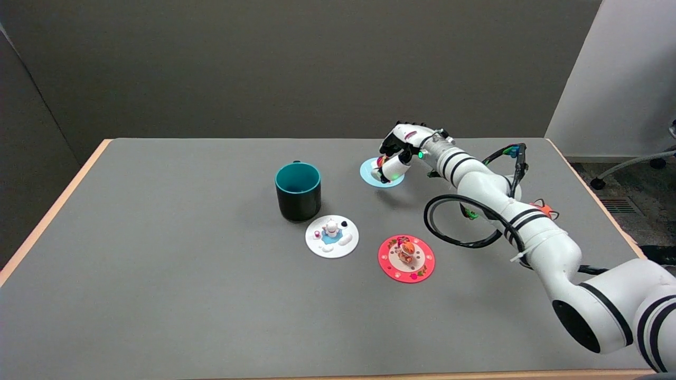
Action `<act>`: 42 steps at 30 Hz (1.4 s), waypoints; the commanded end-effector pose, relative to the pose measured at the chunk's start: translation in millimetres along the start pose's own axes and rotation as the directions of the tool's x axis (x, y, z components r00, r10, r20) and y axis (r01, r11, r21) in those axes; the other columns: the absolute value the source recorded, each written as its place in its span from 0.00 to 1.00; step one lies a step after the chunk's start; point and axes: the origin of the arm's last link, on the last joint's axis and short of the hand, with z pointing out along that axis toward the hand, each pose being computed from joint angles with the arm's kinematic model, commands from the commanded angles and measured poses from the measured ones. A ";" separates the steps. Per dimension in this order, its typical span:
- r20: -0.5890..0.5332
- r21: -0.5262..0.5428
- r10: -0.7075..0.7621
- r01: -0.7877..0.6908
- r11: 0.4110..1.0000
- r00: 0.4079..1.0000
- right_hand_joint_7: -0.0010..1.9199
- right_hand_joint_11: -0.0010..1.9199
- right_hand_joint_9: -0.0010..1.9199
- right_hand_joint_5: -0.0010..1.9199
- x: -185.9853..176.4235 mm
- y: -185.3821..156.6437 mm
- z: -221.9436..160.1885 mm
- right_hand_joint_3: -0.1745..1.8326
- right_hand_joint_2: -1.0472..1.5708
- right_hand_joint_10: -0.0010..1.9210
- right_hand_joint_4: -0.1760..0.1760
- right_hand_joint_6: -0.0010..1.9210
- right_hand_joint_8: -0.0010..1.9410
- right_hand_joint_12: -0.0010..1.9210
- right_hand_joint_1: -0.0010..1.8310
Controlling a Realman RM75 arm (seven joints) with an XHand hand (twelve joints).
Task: Pick up the cup lid with blue sky.
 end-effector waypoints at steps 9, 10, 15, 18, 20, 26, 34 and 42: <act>-0.032 -0.028 0.005 -0.006 1.000 0.999 0.40 0.20 0.31 0.38 6.5 2.7 9.9 0.51 0.58 0.13 0.09 0.11 0.11 0.21 0.47; -0.032 -0.028 0.004 -0.005 1.000 0.999 0.39 0.20 0.31 0.38 6.4 2.6 10.0 0.51 0.58 0.13 0.09 0.11 0.11 0.21 0.47; -0.023 -0.028 0.003 -0.003 1.000 1.000 0.39 0.20 0.30 0.39 1.2 2.5 9.0 0.50 0.59 0.14 0.08 0.12 0.12 0.21 0.48; -0.015 -0.031 0.003 -0.004 1.000 1.000 0.40 0.20 0.30 0.40 -4.7 2.5 8.5 0.49 0.59 0.14 0.06 0.12 0.13 0.20 0.49; -0.009 -0.037 0.008 -0.008 0.999 1.000 0.40 0.20 0.30 0.40 -9.2 3.4 8.8 0.49 0.60 0.14 0.06 0.12 0.14 0.20 0.49; -0.013 -0.046 0.010 -0.011 0.999 1.000 0.39 0.21 0.29 0.41 -11.9 5.4 9.0 0.48 0.61 0.16 0.07 0.13 0.18 0.20 0.50; -0.024 -0.046 0.008 -0.009 0.999 1.000 0.38 0.21 0.28 0.42 -10.6 4.9 9.1 0.47 0.62 0.18 0.07 0.14 0.21 0.20 0.50; -0.032 -0.045 0.003 -0.005 0.999 0.999 0.34 0.22 0.24 0.44 -9.1 4.6 9.1 0.44 0.65 0.25 0.07 0.16 0.32 0.20 0.52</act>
